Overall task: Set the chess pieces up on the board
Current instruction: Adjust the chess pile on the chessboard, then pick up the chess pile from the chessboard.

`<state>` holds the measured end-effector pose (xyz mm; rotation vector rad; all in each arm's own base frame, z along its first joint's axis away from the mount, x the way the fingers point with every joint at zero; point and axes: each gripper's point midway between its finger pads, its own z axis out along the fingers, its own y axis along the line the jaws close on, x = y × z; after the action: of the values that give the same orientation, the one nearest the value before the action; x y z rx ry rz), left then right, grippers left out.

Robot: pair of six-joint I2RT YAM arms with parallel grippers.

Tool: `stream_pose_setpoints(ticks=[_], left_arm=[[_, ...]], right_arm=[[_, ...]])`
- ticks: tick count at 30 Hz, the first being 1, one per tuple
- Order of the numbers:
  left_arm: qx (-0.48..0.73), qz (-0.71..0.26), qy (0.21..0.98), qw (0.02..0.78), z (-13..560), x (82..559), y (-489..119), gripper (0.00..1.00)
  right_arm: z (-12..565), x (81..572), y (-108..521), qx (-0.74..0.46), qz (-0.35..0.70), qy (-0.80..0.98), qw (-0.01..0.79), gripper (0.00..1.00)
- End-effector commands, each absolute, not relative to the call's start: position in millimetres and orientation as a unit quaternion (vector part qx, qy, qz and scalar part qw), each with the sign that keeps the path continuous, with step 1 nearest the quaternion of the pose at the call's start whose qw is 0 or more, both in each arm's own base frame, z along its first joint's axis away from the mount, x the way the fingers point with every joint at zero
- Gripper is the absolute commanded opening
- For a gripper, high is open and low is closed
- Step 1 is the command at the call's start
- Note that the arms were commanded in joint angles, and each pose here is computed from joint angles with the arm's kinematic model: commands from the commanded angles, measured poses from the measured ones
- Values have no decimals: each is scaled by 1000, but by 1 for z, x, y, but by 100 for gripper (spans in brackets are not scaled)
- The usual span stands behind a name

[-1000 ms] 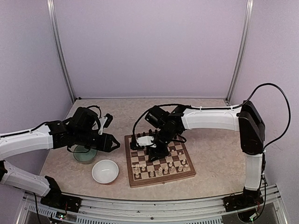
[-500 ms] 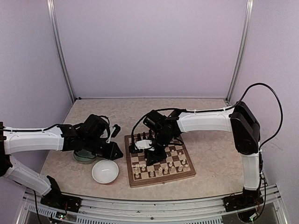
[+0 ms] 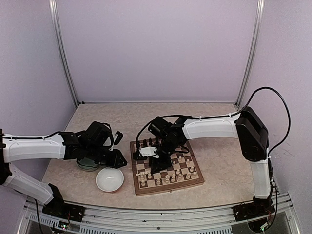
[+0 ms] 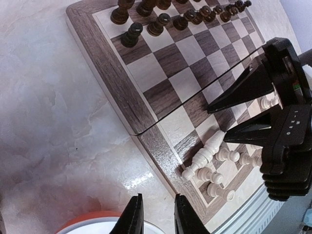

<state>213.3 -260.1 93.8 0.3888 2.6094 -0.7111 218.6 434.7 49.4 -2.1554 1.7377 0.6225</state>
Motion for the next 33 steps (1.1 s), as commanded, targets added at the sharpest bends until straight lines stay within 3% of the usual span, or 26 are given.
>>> stream_pose_setpoints(ticks=[1, 10, 19, 33], left_arm=[[128, -254, 932, 225, 103, 217, -256, 27], [153, -272, 921, 235, 105, 214, -267, 45], [183, -258, 919, 237, 97, 217, -283, 45], [263, -175, 924, 217, 72, 223, -312, 45]], right_arm=[[51, 239, 444, -731, 215, 624, 172, 38], [52, 250, 442, -718, 218, 636, 178, 37], [59, 249, 437, -718, 227, 634, 177, 38], [143, 283, 390, -679, 224, 647, 266, 40]])
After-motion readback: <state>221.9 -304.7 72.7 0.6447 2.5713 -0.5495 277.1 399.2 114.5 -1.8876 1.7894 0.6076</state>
